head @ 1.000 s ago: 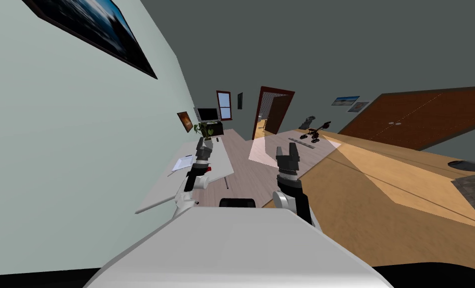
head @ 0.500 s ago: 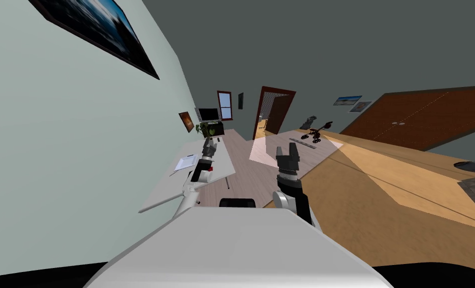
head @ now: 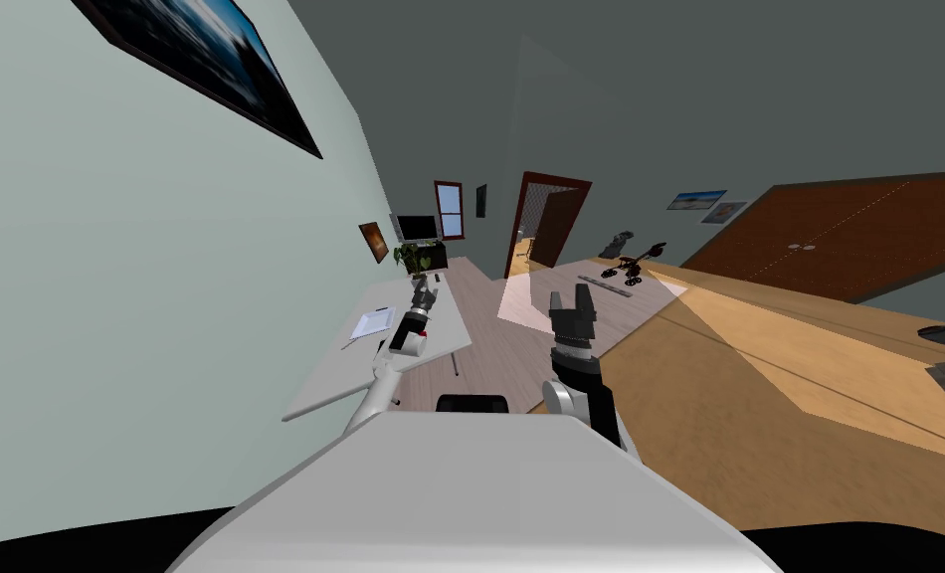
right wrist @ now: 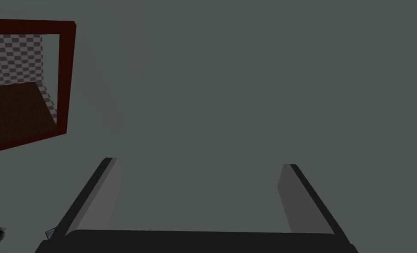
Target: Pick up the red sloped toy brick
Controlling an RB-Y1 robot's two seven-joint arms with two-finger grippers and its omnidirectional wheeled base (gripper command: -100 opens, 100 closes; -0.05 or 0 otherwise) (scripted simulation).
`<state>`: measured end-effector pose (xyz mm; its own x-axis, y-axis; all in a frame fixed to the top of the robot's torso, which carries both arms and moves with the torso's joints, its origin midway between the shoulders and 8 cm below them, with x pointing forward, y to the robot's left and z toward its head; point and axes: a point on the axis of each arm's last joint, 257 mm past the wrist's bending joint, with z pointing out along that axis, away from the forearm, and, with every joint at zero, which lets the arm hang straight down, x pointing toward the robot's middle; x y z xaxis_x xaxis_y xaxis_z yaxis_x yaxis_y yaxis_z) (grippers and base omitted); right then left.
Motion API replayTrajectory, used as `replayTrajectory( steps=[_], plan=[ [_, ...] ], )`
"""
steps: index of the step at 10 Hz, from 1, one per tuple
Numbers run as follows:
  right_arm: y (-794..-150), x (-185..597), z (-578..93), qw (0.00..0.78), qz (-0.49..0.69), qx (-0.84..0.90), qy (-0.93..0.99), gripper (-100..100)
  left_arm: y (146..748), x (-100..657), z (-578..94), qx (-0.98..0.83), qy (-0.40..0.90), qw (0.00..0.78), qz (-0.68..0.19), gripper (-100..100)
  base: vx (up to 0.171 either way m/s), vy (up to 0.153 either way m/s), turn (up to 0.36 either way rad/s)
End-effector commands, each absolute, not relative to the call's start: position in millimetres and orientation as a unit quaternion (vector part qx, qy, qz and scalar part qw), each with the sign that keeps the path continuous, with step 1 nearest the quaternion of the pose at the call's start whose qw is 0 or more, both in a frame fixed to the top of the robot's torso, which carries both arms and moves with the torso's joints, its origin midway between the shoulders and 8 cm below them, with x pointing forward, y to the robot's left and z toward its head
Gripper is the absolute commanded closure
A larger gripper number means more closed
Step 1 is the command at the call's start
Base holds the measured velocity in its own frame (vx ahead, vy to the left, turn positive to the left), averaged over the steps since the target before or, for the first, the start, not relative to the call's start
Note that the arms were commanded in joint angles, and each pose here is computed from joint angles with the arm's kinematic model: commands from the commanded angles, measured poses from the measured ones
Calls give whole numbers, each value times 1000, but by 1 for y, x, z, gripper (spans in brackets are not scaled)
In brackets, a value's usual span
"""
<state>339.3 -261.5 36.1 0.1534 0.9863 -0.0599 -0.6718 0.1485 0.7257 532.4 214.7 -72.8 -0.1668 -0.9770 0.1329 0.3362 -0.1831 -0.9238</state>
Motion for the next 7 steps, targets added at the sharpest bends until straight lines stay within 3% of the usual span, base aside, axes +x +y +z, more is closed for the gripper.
replayTrajectory(
  steps=[1,7],
  plan=[
    [-262,339,36,705,588,283,278,0,207,550,-85,-421,410,484,-648,-100,-4,25,42],
    [-261,339,36,705,588,283,278,0,194,586,-127,-469,451,442,-618,-100,-5,7,19]
  ],
)
